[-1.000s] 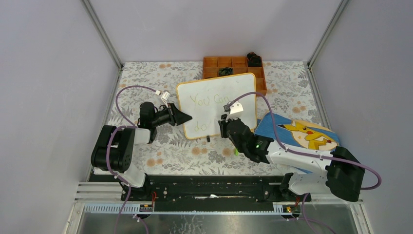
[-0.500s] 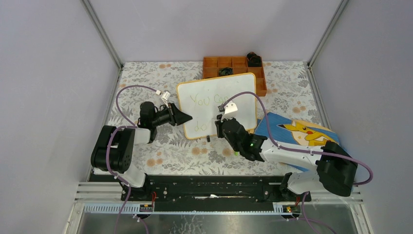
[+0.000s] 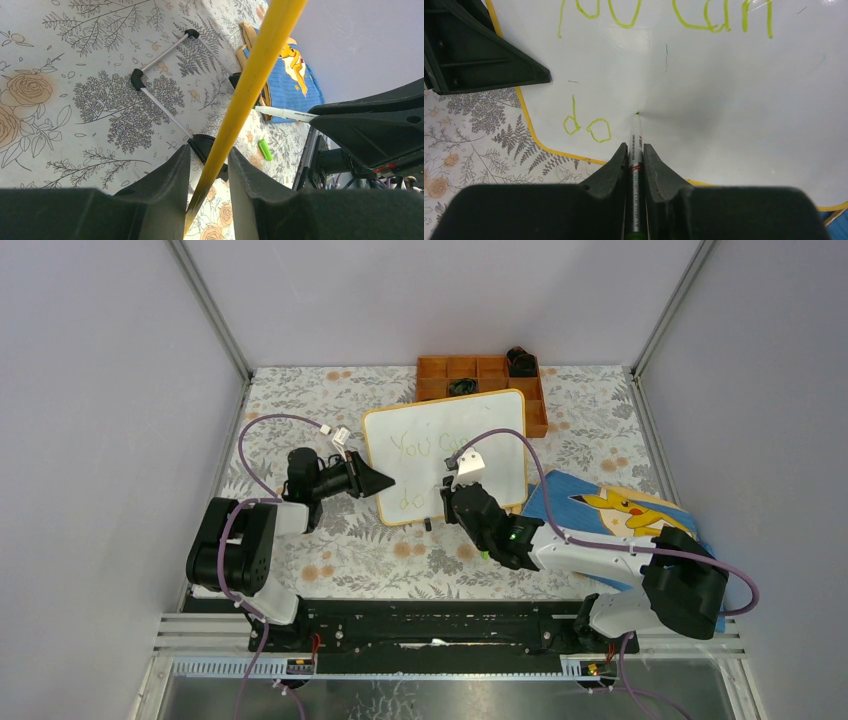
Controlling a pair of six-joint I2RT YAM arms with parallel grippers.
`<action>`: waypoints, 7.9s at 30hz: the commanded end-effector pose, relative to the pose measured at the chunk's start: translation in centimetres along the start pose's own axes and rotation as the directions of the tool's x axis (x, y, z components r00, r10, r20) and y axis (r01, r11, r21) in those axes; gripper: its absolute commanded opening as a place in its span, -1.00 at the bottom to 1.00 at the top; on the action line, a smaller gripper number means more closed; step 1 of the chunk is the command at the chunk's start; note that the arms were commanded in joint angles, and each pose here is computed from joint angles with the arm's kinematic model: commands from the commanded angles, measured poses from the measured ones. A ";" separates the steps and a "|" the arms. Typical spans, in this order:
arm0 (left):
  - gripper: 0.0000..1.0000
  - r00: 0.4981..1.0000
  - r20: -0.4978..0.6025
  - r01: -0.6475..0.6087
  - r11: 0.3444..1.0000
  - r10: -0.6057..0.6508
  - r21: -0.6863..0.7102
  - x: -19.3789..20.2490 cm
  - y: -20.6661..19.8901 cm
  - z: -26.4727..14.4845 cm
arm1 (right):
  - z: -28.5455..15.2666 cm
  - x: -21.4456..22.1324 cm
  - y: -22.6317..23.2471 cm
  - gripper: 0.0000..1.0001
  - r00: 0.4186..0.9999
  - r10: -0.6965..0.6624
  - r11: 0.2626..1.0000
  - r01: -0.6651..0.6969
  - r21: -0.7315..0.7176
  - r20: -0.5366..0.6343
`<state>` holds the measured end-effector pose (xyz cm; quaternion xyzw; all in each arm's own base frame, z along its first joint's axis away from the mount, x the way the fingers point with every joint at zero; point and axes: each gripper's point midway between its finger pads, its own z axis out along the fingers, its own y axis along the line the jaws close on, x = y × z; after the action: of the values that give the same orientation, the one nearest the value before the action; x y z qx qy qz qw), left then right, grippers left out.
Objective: Write a sentence on the whiteboard
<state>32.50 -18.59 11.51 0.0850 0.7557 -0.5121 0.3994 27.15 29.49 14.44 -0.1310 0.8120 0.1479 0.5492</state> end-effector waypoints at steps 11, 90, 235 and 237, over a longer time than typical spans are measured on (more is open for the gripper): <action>-0.21 0.998 0.024 -0.062 0.998 0.062 0.011 -1.3 -0.6 0.3 | -0.7 1.5 -0.6 -1.00 0.999 0.034 0.999 -0.034 0.013 -0.024; -0.21 0.997 0.003 -0.076 0.997 0.076 0.005 -0.8 -0.8 0.5 | -2.4 -1.4 -2.1 -1.00 0.987 0.125 0.992 -0.125 -0.002 0.106; -0.21 0.991 -0.068 -0.120 0.992 0.118 -0.026 0.7 -0.8 1.2 | -3.2 -2.1 -5.7 -1.00 0.986 0.142 0.986 -0.149 0.071 0.091; -0.21 0.990 -0.069 -0.123 0.992 0.121 -0.027 0.7 -0.8 1.2 | -2.9 -1.7 -5.2 -1.00 0.986 0.147 0.987 -0.152 0.054 0.075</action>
<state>31.54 -20.02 10.30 0.1237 0.7786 -0.4821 0.3822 26.37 22.72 14.94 -0.0593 0.8159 0.1506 0.5550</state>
